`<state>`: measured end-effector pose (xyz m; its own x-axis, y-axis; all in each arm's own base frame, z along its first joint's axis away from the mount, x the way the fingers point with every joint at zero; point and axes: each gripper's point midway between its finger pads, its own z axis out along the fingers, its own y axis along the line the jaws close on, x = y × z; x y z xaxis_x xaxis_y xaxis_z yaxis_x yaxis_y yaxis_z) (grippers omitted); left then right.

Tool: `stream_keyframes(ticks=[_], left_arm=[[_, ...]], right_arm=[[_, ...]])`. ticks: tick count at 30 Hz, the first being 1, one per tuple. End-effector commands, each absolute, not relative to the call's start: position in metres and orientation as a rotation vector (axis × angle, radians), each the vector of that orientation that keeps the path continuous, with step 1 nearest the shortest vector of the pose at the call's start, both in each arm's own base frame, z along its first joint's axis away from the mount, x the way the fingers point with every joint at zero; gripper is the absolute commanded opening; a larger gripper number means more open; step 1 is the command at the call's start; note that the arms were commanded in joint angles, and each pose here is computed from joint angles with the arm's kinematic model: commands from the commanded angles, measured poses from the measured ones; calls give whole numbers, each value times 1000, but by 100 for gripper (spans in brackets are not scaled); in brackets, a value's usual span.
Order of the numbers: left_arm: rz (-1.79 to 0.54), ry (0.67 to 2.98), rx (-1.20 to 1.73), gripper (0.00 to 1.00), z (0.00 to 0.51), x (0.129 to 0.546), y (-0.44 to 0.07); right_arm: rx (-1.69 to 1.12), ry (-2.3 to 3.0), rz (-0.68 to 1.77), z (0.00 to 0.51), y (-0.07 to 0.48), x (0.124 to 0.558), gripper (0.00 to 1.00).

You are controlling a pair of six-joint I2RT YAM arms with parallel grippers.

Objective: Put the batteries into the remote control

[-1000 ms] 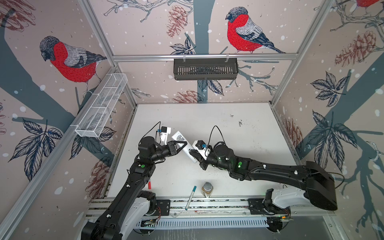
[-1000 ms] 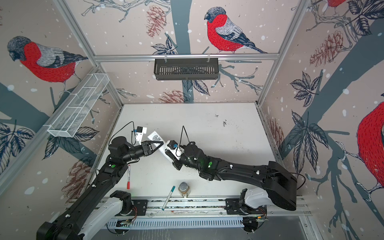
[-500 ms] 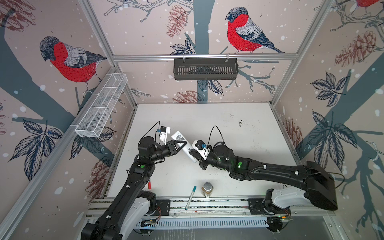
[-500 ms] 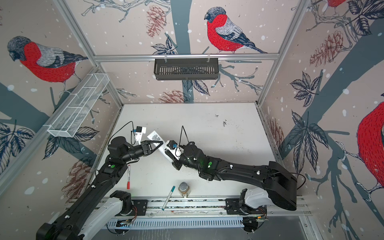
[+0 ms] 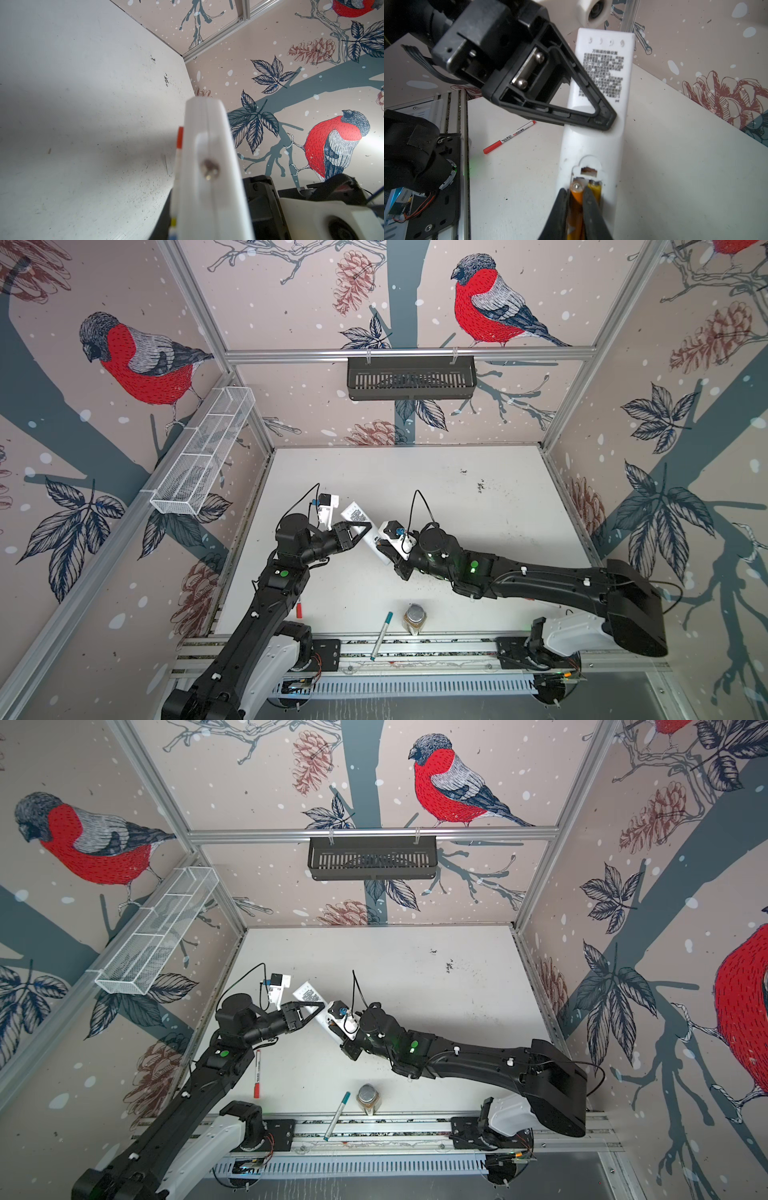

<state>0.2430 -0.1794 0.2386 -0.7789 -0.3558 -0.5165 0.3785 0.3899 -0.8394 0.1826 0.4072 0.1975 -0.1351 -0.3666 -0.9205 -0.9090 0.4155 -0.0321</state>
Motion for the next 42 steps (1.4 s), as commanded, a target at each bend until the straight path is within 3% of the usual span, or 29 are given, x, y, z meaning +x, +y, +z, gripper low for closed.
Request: stream_keyframes(ticks=[1,13,19,24,29,31,36,42], left_arm=[[-1593,1773,314,0,301,216,-194],[-1533,1852,302,0,271,221,-193],[-1535,1871,313,0,260,222,-195],[-1529,1881,314,0,257,224,-195],[-1403,1942,246,0,242,237,-187],[-1348,1962,224,0,237,242,-183],[-1292,2005,198,0,229,248,-179],[-1274,2000,207,0,230,251,-179]], right_arm=[[-1293,1997,525,120,366,171,19],[-1250,1905,681,161,374,171,32],[-1193,1812,837,196,357,165,42],[-1108,1777,884,211,339,172,44],[-991,1891,788,196,317,198,45],[-915,1966,723,185,303,210,50],[-417,2320,446,138,231,233,57],[-218,2598,294,88,190,166,76]])
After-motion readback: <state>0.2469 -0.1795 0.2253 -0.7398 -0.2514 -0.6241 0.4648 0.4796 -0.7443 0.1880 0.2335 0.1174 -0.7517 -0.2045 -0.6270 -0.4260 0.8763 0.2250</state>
